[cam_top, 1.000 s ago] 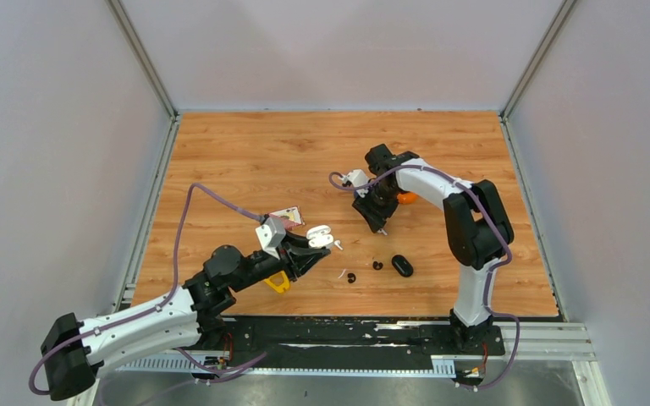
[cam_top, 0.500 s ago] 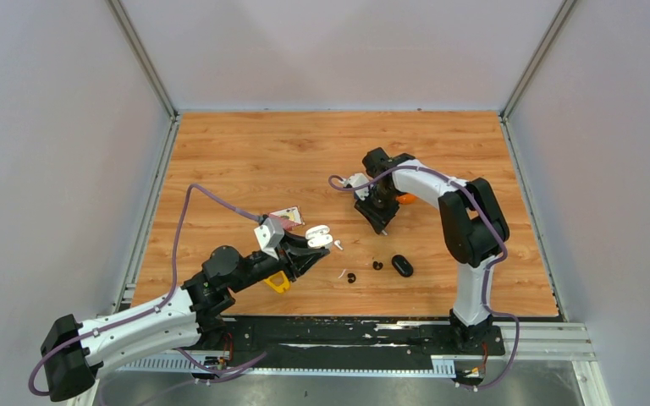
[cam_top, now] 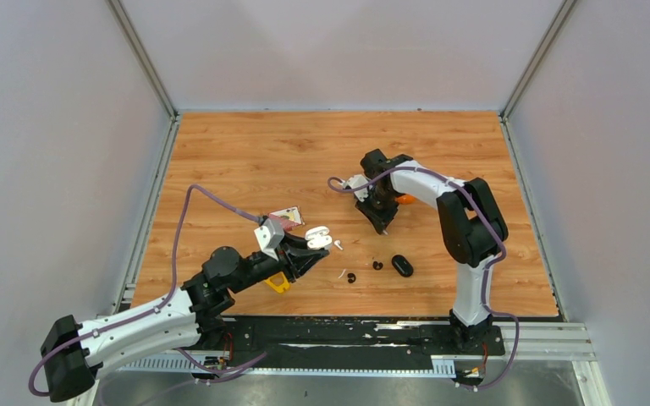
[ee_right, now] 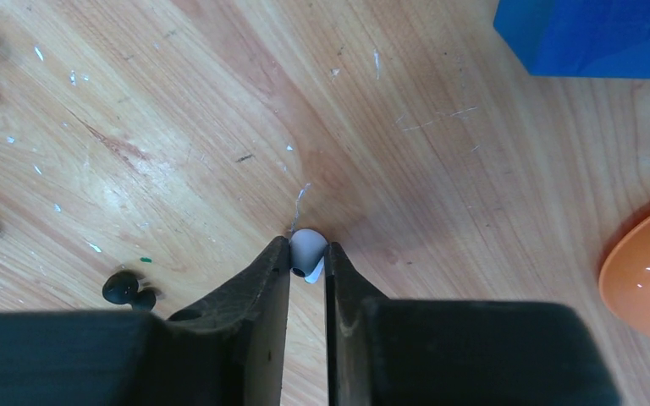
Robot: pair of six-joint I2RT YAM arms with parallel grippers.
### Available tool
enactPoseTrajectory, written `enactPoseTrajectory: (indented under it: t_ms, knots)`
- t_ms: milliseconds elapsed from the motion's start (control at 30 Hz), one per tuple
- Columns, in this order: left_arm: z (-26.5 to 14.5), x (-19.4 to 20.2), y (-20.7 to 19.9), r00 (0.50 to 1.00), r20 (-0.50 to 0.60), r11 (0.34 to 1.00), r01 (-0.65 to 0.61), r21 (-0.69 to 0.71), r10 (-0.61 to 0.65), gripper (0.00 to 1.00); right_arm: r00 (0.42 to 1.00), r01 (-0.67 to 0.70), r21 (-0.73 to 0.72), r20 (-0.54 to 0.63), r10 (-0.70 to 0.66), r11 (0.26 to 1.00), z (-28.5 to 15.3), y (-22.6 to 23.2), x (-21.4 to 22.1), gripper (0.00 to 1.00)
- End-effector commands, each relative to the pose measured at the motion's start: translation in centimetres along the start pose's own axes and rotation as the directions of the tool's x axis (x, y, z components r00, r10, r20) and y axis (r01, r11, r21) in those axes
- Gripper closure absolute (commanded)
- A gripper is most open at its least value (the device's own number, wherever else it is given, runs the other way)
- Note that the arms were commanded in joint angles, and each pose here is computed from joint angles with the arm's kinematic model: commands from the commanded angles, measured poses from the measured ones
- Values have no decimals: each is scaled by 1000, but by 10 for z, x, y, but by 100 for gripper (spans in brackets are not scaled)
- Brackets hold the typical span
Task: Insert the wireless bluetooth earbuds into the charging case
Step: Pick up the earbud from the center of the board, then place the earbud in the charging case.
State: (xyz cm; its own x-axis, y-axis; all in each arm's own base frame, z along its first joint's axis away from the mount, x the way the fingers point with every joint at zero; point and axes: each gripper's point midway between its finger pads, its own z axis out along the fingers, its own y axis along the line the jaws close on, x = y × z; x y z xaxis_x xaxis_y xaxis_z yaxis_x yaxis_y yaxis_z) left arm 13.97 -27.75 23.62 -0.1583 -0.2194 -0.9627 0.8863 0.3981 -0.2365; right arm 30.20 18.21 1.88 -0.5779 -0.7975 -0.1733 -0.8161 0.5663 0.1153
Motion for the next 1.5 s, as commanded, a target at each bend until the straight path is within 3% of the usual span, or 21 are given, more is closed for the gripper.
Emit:
enactPoseTrajectory:
  t_ms: [0,133,300,533,667,833,1033,1167,1467]
  knots:
    - [-1,-7,-2,1000,24,1000,2,2,-2,100,999,-15,0,-30,15,1000,5,2,6,86]
    - [-1,-6,-2,1000,16,1000,-1,2,1,100,1000,-3,12,22,2,1000,-16,4,-3,89]
    - [2,-1,-2,1000,-9,1000,-2,6,2,100,986,25,9,166,-26,1000,-68,15,-22,90]
    - [18,2,1,1000,-22,1000,-12,4,12,100,920,73,-34,387,-55,997,-145,42,-45,90]
    - [31,2,-2,1000,-13,1000,11,23,-10,100,822,158,-113,565,-67,981,-201,71,-61,90]
    - [43,-4,4,999,30,1000,23,-2,-23,100,603,351,-95,784,-147,932,-283,119,-71,88]
    - [59,-17,9,993,114,999,29,-18,-27,100,490,496,-218,870,-63,841,-324,162,-73,86]
    - [73,-33,3,987,159,1000,1,15,-3,100,376,554,-200,926,-28,808,-346,172,-84,86]
    - [94,-70,-4,956,285,997,51,50,-63,100,358,594,-263,933,42,760,-351,178,-100,86]
